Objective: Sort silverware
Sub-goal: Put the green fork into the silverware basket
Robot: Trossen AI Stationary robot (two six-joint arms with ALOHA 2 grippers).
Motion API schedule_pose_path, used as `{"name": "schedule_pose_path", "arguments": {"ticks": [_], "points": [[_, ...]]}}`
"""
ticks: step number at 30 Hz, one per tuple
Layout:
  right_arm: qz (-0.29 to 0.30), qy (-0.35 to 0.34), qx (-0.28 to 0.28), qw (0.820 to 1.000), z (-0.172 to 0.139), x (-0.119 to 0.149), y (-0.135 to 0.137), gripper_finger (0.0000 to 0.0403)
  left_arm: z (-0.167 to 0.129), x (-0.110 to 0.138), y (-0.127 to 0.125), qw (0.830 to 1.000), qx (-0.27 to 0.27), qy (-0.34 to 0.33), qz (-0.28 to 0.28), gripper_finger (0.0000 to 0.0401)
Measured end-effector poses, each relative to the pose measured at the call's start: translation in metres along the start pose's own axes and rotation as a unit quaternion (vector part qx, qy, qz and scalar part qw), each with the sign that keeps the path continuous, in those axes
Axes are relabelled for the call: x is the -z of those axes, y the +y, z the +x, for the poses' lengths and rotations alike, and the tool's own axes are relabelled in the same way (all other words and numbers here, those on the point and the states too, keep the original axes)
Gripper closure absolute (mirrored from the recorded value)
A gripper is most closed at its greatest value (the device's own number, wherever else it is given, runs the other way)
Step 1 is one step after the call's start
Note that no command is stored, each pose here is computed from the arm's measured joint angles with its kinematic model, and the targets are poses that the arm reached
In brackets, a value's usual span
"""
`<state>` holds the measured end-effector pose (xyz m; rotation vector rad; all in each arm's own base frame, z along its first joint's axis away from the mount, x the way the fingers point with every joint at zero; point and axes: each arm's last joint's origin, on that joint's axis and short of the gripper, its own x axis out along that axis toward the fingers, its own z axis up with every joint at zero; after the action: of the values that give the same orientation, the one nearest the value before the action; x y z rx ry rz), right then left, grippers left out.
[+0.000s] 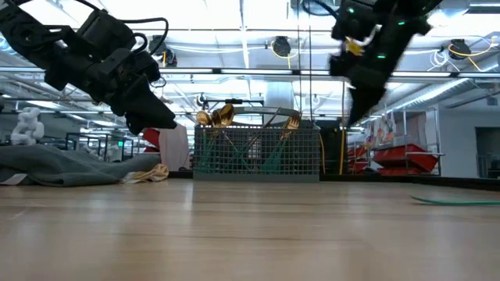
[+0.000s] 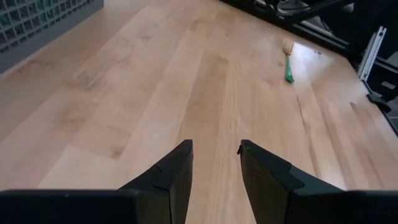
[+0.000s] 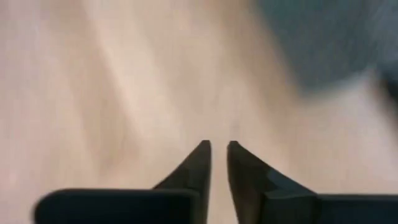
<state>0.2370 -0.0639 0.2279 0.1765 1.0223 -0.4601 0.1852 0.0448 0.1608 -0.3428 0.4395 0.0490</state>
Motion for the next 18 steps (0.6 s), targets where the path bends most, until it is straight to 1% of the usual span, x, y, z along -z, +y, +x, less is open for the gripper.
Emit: {"name": "schedule_pose_path", "arguments": {"ticks": [2, 4, 7, 9, 12, 14, 18], "points": [[0.012, 0.079, 0.003, 0.997, -0.004, 0.018, 0.012, 0.0325, 0.000, 0.000, 0.000, 1.000, 0.000, 0.000, 0.000, 0.0262], [0.031, 0.137, 0.007, 0.990, -0.008, 0.033, 0.024, 0.0295, 0.000, 0.000, 0.000, 1.000, 0.000, 0.000, 0.000, 0.0262], [0.057, 0.180, -0.029, 0.982, -0.011, 0.049, 0.048, 0.0255, 0.000, 0.000, 0.000, 1.000, 0.000, 0.000, 0.000, 0.0262], [0.066, 0.186, -0.057, 0.979, -0.013, 0.060, 0.066, 0.0237, 0.000, 0.000, 0.000, 1.000, 0.000, 0.000, -0.001, 0.0262], [0.072, 0.178, -0.084, 0.978, -0.016, 0.076, 0.091, 0.0224, 0.000, 0.000, 0.000, 1.000, 0.000, 0.000, -0.003, 0.0262], [0.073, 0.161, -0.083, 0.981, -0.021, 0.084, 0.104, 0.0224, 0.000, 0.000, 0.000, 1.000, 0.000, 0.000, -0.004, 0.0262], [0.077, 0.133, -0.054, 0.987, -0.031, 0.099, 0.118, 0.0226, 0.000, 0.000, 0.000, 1.000, 0.000, 0.000, -0.004, 0.0262]]}}
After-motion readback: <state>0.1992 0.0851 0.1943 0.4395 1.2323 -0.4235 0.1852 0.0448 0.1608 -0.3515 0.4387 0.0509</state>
